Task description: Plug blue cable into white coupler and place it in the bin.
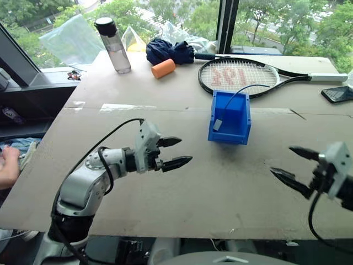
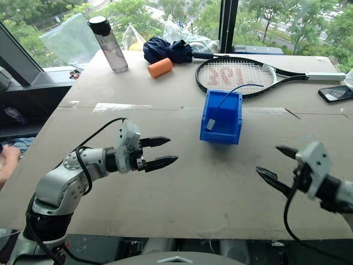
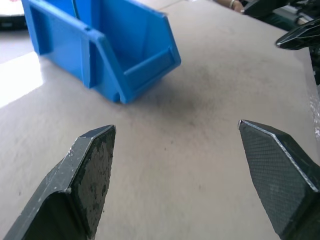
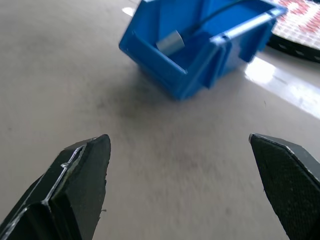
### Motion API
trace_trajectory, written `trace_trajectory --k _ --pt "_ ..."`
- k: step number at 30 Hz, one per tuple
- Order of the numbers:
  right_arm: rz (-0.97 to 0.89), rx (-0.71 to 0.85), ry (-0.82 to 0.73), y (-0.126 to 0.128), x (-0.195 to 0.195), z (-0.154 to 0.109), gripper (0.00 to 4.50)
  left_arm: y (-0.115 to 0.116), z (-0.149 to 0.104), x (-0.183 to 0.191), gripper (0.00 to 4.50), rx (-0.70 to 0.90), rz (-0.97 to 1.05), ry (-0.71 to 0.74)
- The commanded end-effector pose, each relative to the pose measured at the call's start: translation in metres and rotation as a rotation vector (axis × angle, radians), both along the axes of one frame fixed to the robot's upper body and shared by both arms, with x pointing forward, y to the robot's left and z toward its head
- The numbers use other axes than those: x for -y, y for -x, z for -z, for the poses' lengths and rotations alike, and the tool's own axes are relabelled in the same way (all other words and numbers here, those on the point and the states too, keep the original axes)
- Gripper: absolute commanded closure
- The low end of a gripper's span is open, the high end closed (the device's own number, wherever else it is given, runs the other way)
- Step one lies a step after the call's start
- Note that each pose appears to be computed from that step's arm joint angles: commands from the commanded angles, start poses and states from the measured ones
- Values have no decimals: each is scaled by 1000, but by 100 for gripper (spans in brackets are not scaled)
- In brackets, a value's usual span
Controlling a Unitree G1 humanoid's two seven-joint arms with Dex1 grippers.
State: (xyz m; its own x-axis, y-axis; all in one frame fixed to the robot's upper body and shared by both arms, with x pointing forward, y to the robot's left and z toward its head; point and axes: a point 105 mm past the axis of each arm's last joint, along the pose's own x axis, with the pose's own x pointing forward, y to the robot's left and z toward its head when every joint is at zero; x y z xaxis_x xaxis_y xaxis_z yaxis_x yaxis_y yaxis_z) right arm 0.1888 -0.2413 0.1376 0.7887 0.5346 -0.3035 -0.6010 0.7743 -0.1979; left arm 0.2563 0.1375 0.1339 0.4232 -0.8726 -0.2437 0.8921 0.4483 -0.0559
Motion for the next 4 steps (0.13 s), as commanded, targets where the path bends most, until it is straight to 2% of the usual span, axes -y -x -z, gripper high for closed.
trace_trajectory --k 1,4 --pt "7 93 65 19 8 -18 2 13 -8 -13 52 23 7 -20" --pt "42 88 77 32 18 -12 2 20 -1 -23 52 7 -7 -47"
